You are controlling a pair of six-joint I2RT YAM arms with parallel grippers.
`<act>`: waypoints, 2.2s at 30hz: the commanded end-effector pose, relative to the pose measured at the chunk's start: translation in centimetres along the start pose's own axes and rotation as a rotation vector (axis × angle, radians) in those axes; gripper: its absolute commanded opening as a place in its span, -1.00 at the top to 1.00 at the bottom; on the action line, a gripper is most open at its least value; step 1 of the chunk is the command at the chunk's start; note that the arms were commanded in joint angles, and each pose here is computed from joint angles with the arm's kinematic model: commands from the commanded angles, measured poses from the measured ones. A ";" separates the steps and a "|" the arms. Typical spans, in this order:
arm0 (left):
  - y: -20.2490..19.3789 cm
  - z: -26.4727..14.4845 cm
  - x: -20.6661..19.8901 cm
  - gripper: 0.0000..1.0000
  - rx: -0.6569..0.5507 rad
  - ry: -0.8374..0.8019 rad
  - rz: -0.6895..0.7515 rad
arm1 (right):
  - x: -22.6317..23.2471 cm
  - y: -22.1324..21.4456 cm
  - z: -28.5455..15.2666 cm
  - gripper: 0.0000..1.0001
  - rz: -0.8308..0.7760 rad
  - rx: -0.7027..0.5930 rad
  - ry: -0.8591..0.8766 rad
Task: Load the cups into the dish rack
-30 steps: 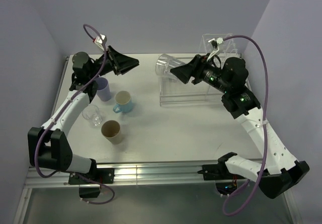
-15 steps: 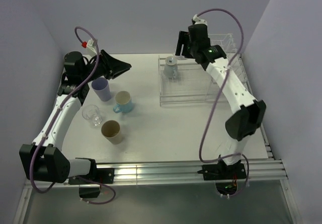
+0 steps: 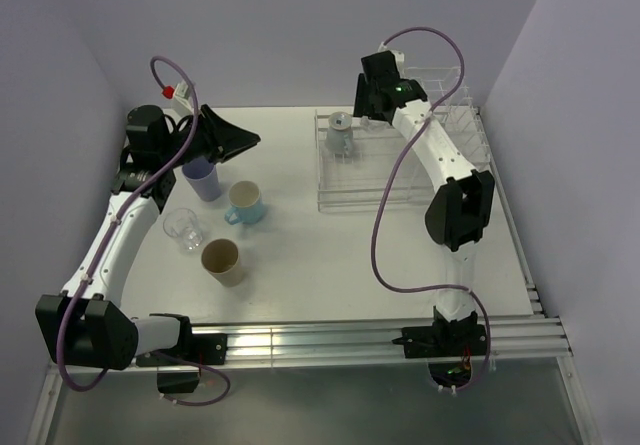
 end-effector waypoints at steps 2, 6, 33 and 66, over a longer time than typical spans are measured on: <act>-0.2 -0.5 -0.7 0.21 -0.003 -0.041 0.051 | -0.3 1.4 0.6 1.00 0.039 -0.045 -0.030; -0.3 -0.4 -0.3 0.21 0.004 -0.038 0.045 | 0.0 0.7 2.0 1.00 0.031 -0.021 -0.038; -0.4 0.0 0.6 0.21 0.015 -0.017 0.029 | -0.2 -2.6 7.0 0.96 0.037 0.089 -0.092; -0.2 0.3 0.8 0.21 0.013 -0.004 0.027 | -0.4 -2.2 7.0 -0.89 0.029 0.079 -0.092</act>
Point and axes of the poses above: each gripper's point midway between its finger pads, its own z axis out along the fingers, its own x axis along the line the jaws close on, y = z × x, the point moved 8 cm from there along -z, back along the fingers, and after that the axes turned 2 degrees about z, right-handed, at the moved point
